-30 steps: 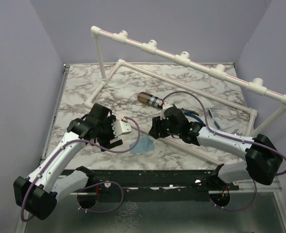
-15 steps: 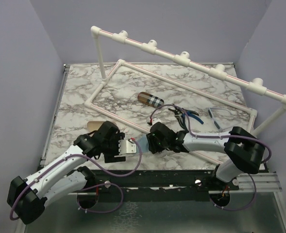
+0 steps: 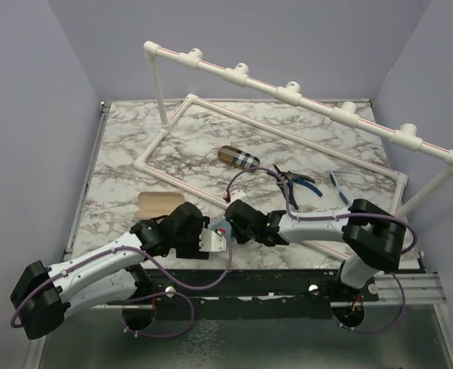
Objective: Organize the sunglasses
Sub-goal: Fold the glasses cleaning cloth at the center of the board.
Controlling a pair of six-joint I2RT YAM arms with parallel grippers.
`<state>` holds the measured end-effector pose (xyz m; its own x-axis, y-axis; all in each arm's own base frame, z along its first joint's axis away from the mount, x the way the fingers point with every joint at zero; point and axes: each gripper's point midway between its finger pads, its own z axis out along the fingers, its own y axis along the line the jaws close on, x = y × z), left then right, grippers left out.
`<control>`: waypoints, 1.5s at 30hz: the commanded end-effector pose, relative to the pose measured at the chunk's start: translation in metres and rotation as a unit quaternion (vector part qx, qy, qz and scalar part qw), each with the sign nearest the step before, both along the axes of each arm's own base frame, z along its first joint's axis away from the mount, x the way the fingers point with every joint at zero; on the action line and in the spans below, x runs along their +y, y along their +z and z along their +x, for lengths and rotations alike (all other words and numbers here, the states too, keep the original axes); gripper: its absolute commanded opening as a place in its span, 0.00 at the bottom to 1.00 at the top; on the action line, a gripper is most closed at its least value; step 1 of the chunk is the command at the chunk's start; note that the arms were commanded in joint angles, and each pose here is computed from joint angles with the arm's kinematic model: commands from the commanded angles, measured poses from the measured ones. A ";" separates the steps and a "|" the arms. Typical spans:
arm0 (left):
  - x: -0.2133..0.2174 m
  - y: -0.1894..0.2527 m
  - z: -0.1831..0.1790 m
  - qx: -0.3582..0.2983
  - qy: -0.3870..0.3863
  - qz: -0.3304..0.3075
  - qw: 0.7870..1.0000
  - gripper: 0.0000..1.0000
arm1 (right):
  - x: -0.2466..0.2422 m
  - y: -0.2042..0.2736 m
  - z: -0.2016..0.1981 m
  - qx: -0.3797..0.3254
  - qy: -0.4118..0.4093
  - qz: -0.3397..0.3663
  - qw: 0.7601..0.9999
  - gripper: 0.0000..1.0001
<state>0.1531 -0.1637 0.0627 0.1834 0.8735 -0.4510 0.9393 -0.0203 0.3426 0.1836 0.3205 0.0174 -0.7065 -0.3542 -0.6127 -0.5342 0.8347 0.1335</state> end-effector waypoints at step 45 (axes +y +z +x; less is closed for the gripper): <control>-0.085 0.013 0.001 -0.065 0.048 -0.208 0.975 0.90 | 0.016 0.112 -0.010 0.128 -0.072 0.349 0.926 0.00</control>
